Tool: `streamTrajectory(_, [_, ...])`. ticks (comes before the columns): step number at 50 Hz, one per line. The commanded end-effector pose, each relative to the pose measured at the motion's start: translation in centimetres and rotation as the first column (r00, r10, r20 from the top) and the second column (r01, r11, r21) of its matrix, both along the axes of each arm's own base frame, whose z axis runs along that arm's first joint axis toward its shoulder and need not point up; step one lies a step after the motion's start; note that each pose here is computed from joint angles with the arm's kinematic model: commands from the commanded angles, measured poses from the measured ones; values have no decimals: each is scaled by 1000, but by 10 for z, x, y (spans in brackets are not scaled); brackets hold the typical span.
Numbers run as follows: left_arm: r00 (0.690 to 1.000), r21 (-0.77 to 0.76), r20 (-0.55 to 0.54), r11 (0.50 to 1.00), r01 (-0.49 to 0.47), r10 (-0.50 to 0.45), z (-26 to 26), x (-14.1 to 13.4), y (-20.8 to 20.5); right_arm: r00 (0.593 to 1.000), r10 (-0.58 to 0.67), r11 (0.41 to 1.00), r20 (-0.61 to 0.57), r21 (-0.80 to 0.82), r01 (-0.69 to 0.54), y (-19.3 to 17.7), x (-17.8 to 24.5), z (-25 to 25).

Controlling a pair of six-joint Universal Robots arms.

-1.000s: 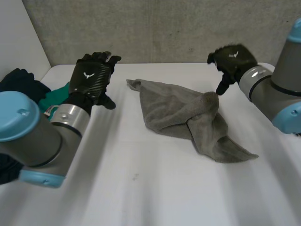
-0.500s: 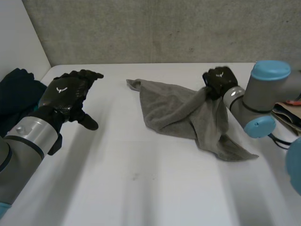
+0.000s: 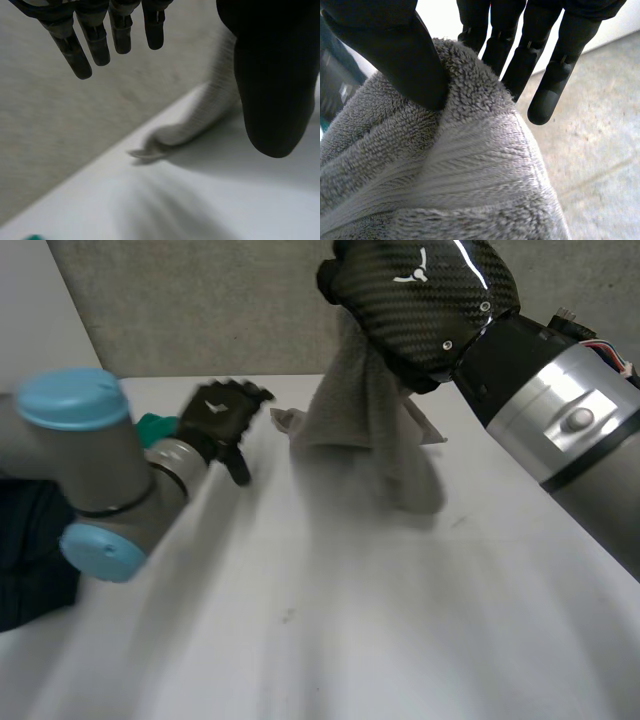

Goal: Fold the laundry.

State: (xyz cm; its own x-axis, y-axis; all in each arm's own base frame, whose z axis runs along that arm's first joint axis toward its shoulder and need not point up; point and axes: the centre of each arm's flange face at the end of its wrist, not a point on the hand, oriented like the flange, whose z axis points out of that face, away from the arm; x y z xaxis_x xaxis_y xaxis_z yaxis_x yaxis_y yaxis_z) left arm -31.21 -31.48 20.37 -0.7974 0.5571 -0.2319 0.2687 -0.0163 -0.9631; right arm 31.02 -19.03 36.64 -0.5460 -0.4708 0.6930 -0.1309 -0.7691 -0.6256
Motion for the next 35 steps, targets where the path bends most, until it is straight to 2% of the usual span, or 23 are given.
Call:
streamTrajectory(1, [989,115,36,983,140,-145,-44,-43,41,998,65,996,21,67,-66,15,0,-2])
streamTrajectory(4, [990,100,25,986,134,-137,-48,-50,43,997,70,993,29,93,-72,13,0,-5])
streamTrajectory(7, [998,58,-16,996,67,-67,-46,-51,35,997,61,991,36,116,-65,4,-1,-9])
streamTrajectory(11, [994,9,-77,997,-73,73,-34,-42,20,998,43,990,45,129,-48,-7,-1,-12])
streamTrajectory(14, [977,-50,-121,982,-183,176,-16,-29,7,998,-2,991,62,134,-7,-23,-1,-12])
streamTrajectory(23, [952,-231,-229,938,-257,204,56,-1,-16,971,-167,985,173,77,156,-91,0,5])
streamTrajectory(28, [939,-270,-260,916,-297,227,96,15,8,935,-202,979,291,28,202,-132,8,21])
streamTrajectory(35, [949,-209,-213,938,-277,233,86,17,76,941,-119,993,318,63,105,-149,22,7])
